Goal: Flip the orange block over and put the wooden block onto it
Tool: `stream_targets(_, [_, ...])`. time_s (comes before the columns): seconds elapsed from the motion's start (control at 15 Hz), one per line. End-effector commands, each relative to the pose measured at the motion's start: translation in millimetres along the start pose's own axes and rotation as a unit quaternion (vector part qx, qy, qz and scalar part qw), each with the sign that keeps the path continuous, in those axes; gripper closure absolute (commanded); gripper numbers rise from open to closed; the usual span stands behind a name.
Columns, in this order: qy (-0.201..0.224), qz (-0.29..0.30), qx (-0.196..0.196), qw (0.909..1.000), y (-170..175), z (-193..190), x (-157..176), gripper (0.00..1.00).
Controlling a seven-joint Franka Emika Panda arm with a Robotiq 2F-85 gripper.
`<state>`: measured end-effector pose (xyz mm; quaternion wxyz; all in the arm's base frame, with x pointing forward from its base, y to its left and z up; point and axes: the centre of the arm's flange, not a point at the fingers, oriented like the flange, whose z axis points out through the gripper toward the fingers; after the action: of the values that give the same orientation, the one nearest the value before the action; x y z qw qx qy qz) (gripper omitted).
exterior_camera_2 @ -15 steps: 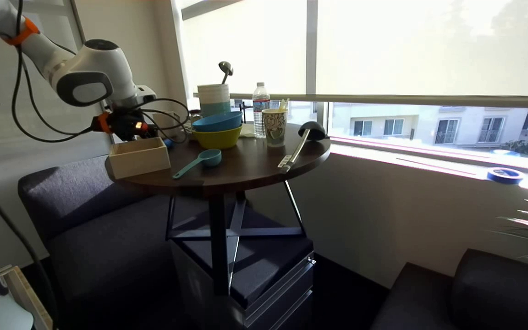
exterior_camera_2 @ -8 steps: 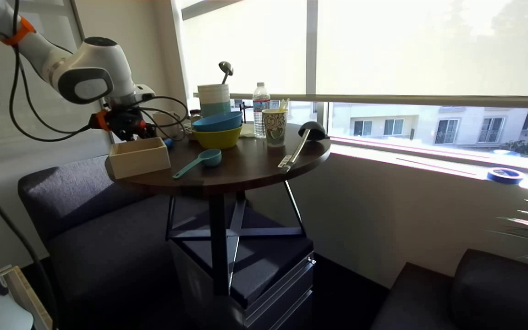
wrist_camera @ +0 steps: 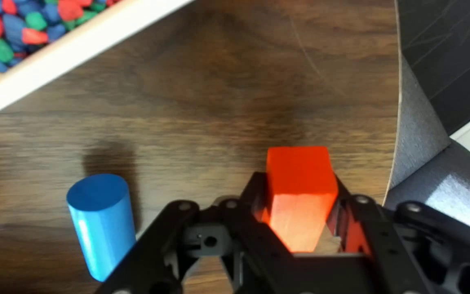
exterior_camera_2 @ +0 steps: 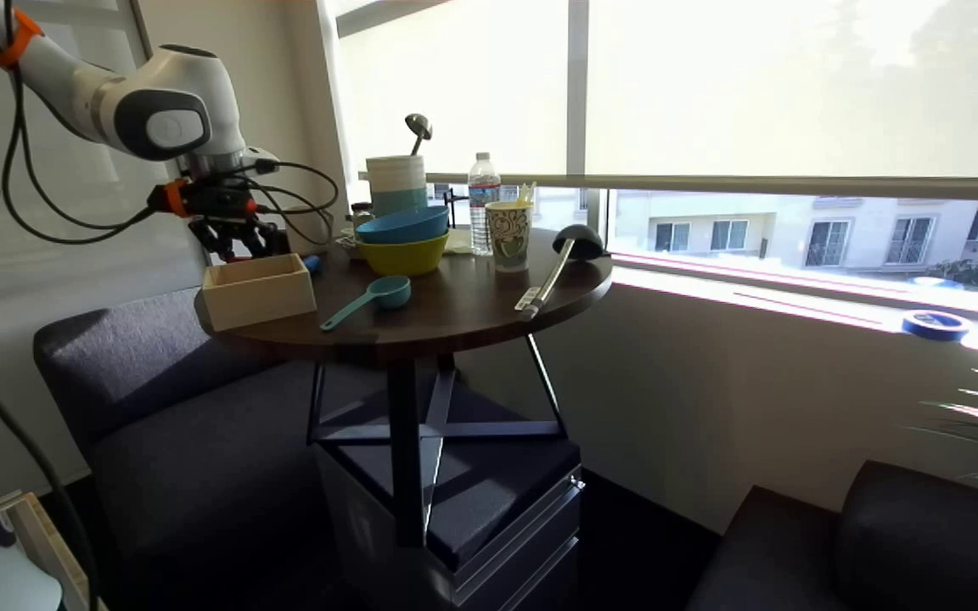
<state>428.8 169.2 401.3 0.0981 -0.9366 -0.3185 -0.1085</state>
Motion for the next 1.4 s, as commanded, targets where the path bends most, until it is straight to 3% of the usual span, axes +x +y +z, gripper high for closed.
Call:
stream_targets(0.0, [-0.048, -0.024, -0.023, 0.9983, -10, -18, 14, 0.88])
stream_targets(0.47, [-0.144, -0.097, -0.054, 0.9834, -31, -23, 30, 0.88])
stream_targets(1.33, [-0.296, -0.190, -0.120, 0.9283, -38, -14, 41, 0.88])
